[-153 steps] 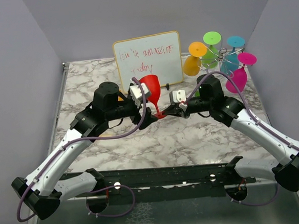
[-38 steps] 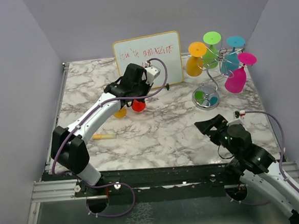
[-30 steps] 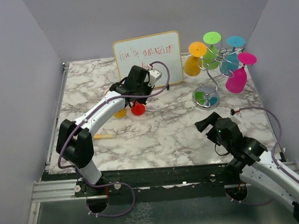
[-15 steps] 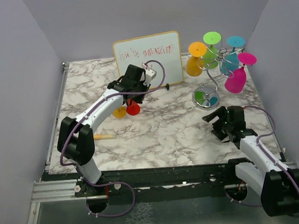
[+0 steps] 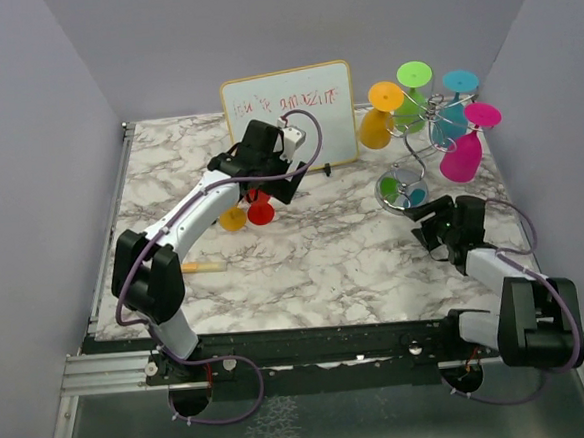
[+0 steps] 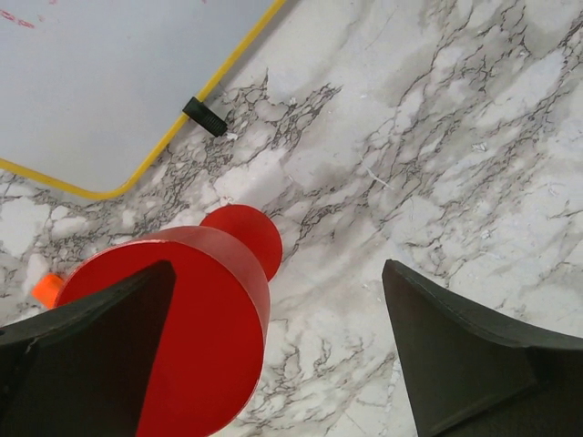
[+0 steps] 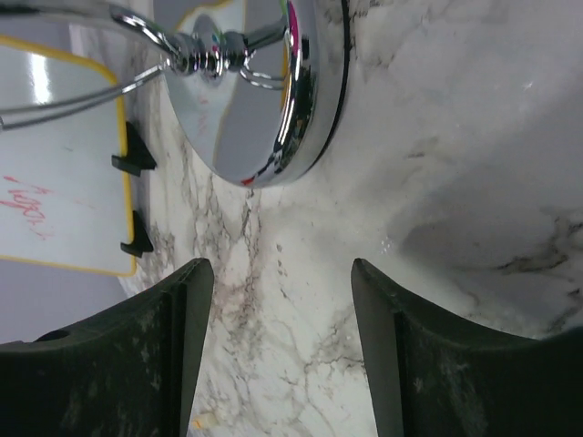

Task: Take the wine glass off the wine glass rack
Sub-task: Adjust the wine rack at the center of the board.

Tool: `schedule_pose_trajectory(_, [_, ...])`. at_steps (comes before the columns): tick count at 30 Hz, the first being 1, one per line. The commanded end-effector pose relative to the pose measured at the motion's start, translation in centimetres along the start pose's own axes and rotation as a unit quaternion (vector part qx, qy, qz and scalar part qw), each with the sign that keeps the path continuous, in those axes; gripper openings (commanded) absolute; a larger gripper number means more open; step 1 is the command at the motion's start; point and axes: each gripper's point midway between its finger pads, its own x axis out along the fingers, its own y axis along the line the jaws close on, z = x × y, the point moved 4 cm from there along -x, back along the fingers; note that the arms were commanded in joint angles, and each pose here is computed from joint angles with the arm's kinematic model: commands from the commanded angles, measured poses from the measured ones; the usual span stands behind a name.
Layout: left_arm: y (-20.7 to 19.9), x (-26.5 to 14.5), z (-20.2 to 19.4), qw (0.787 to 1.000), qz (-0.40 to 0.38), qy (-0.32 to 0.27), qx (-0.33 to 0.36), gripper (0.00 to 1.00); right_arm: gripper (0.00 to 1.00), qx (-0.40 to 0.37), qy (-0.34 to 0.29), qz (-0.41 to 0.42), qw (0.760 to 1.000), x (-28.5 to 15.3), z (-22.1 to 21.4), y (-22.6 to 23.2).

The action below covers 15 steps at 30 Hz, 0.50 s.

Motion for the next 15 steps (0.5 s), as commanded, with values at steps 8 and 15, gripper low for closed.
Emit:
schedule_pose_trajectory(8, [-1.0, -5.6, 3.8, 0.996, -0.028, -0.082, -0.018, 0.99, 0.59, 0.009, 0.005, 0.084, 0.996, 2.6, 2.1, 1.5])
schedule_pose_trajectory(15, [-1.4, -8.3, 4.8, 0.992, -0.035, -0.115, -0.036, 0.99, 0.57, 0.01, 0.023, 0.101, 0.995, 4.7, 1.9, 1.0])
